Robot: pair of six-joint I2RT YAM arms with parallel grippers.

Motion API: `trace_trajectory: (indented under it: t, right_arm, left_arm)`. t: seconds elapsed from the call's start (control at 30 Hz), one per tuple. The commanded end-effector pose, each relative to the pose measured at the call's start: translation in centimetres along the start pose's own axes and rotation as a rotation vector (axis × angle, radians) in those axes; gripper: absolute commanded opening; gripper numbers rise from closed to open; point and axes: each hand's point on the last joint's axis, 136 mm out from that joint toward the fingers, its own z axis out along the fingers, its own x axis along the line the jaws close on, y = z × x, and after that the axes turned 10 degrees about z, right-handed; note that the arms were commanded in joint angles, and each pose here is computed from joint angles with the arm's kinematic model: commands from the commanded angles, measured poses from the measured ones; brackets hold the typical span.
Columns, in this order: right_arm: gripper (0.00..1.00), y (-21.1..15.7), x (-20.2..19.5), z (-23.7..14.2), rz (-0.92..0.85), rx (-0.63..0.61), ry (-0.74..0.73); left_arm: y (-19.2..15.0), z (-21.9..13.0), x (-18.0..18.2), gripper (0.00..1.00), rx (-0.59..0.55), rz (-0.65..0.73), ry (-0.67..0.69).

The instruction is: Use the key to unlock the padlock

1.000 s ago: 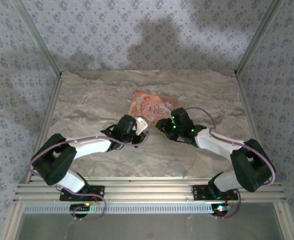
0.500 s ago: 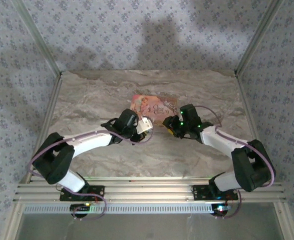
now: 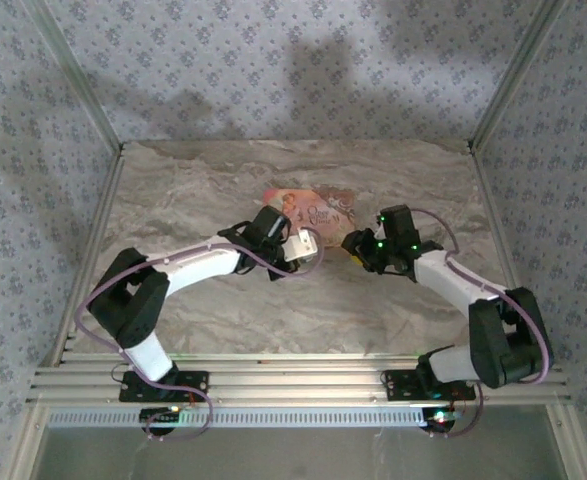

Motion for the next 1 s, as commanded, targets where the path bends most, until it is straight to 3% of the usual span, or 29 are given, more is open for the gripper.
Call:
trace_trajectory:
  t: [0.0, 0.37, 0.57, 0.97]
  right_arm:
    - [0.44, -0.2, -1.1, -1.2, -0.01, 0.005, -0.018]
    - [0.44, 0.3, -1.1, -3.1, -0.002, -0.009, -0.015]
    - [0.44, 0.0, -1.3, -3.6, -0.003, -0.008, -0.026]
    - [0.44, -0.5, -2.6, -4.3, 0.006, -0.038, -0.047]
  left_arm:
    - [1.9, -0.2, 0.8, 0.0, -0.026, 0.058, 0.012]
    - [3.5, -1.0, 1.7, 0.0, -0.042, 0.082, 0.022]
    - [2.9, 0.2, 1.3, 0.0, 0.01, 0.12, 0.015]
    - [3.4, 0.8, 1.1, 0.0, 0.008, 0.123, 0.039]
